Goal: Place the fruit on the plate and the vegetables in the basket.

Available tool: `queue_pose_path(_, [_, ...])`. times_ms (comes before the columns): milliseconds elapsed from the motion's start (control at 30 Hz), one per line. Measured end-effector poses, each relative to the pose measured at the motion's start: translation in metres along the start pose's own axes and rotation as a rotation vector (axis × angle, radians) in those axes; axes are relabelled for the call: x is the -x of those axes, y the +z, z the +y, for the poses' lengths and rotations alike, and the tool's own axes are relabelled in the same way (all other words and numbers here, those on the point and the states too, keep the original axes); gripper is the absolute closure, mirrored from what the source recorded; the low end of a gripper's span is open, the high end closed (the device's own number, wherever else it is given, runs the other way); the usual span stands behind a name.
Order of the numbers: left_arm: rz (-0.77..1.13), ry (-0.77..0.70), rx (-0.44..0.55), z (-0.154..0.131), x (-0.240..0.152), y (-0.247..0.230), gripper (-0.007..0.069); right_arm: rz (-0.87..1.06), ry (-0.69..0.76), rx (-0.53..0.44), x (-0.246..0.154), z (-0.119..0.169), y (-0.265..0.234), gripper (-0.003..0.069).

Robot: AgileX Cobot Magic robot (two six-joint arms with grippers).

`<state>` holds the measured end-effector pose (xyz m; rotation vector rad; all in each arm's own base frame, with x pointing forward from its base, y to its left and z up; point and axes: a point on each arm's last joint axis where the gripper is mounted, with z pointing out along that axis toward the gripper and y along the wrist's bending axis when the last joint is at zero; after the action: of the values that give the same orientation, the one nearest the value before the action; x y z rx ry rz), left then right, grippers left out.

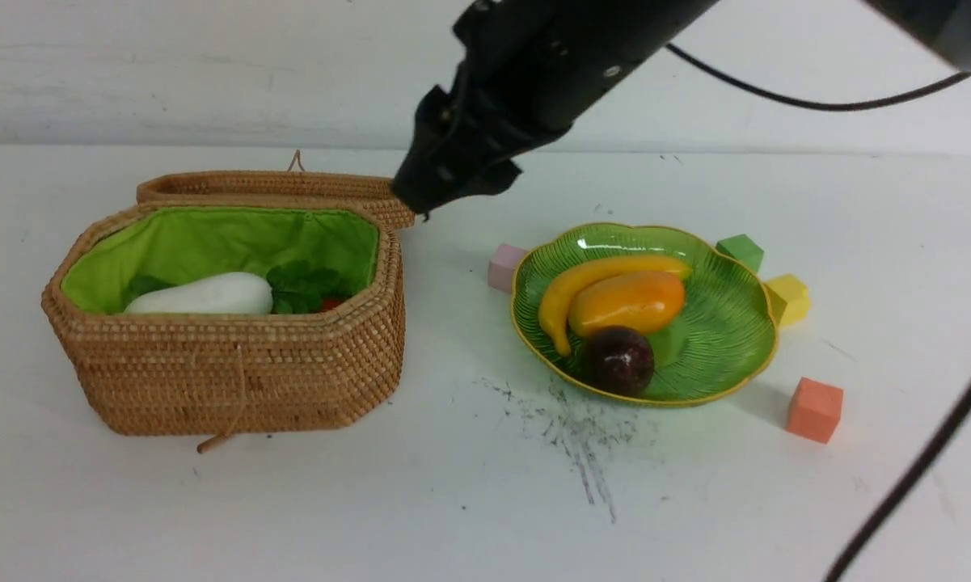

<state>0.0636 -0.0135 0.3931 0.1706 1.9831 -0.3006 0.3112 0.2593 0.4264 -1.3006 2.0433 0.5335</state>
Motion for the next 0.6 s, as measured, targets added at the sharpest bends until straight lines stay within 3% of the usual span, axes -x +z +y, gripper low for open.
queue_pose_path(167, [-0.084,0.042,-0.077,-0.005,0.001,-0.002,0.0638,0.035,0.113,-0.119,-0.008,0.003,-0.031,0.0294])
queue_pose_path(367, [-0.215,-0.012,-0.224,-0.002,-0.035,-0.008,0.0638,0.132,0.246,-0.249,-0.047,0.014,-0.061,0.0318])
queue_pose_path(567, [-0.323,-0.122,-0.419,0.000,-0.089,-0.002,0.0638,0.245,0.462,-0.266,-0.130,0.056,-0.089,0.0474])
queue_pose_path(600, [-0.336,-0.143,-0.407,0.000,-0.097,0.003,0.0638,0.263,0.507,-0.267,-0.147,0.064,-0.093,0.0502])
